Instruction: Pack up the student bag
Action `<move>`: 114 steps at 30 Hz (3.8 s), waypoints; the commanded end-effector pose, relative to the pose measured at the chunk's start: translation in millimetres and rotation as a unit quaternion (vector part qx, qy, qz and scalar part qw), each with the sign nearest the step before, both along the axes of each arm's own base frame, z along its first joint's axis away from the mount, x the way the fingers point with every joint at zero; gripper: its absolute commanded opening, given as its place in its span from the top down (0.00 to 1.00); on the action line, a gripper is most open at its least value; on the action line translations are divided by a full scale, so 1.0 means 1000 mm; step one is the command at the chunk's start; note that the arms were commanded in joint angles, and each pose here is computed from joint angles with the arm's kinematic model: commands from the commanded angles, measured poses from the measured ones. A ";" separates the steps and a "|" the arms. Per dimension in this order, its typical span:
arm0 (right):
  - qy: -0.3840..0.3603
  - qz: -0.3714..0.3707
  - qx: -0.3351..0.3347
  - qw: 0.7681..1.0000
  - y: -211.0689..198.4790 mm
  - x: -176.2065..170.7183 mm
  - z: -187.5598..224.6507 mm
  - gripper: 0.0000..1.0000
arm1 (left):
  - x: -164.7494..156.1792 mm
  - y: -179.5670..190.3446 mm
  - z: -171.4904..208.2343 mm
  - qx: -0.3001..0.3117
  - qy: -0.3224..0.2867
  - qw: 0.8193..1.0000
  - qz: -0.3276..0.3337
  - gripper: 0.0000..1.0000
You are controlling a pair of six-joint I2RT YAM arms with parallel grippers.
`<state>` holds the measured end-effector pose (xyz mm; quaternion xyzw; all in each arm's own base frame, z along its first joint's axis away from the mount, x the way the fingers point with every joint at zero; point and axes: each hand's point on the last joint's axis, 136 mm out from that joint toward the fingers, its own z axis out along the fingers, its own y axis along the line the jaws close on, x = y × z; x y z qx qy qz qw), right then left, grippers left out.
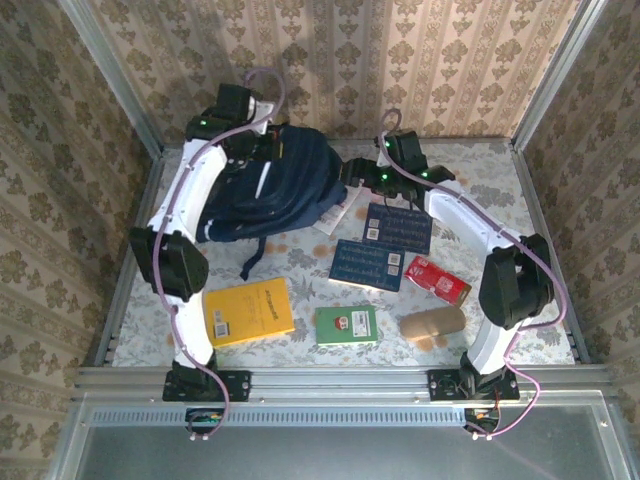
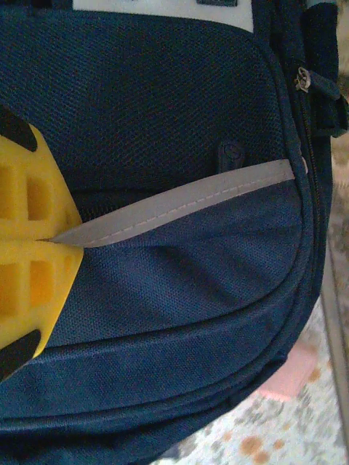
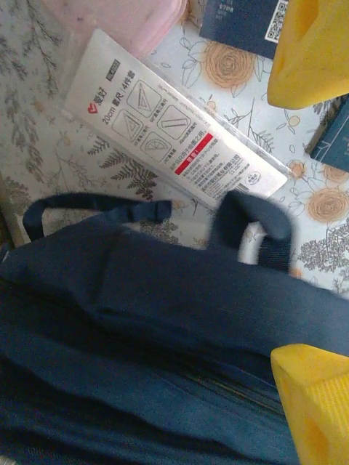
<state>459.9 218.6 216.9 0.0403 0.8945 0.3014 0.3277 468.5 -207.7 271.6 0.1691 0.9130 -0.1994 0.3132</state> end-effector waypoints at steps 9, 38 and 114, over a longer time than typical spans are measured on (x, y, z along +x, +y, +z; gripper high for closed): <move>0.033 0.021 0.187 0.982 0.023 -0.039 -0.008 0.34 | -0.047 -0.054 0.037 -0.017 -0.080 0.989 -0.123 1.00; 0.037 0.050 0.274 0.960 0.031 -0.056 -0.039 0.43 | -0.102 -0.068 0.015 -0.075 -0.054 0.971 -0.219 1.00; -0.112 -0.055 0.091 0.988 -0.006 -0.119 0.016 0.39 | -0.121 -0.064 -0.064 0.288 -0.011 0.940 -0.182 1.00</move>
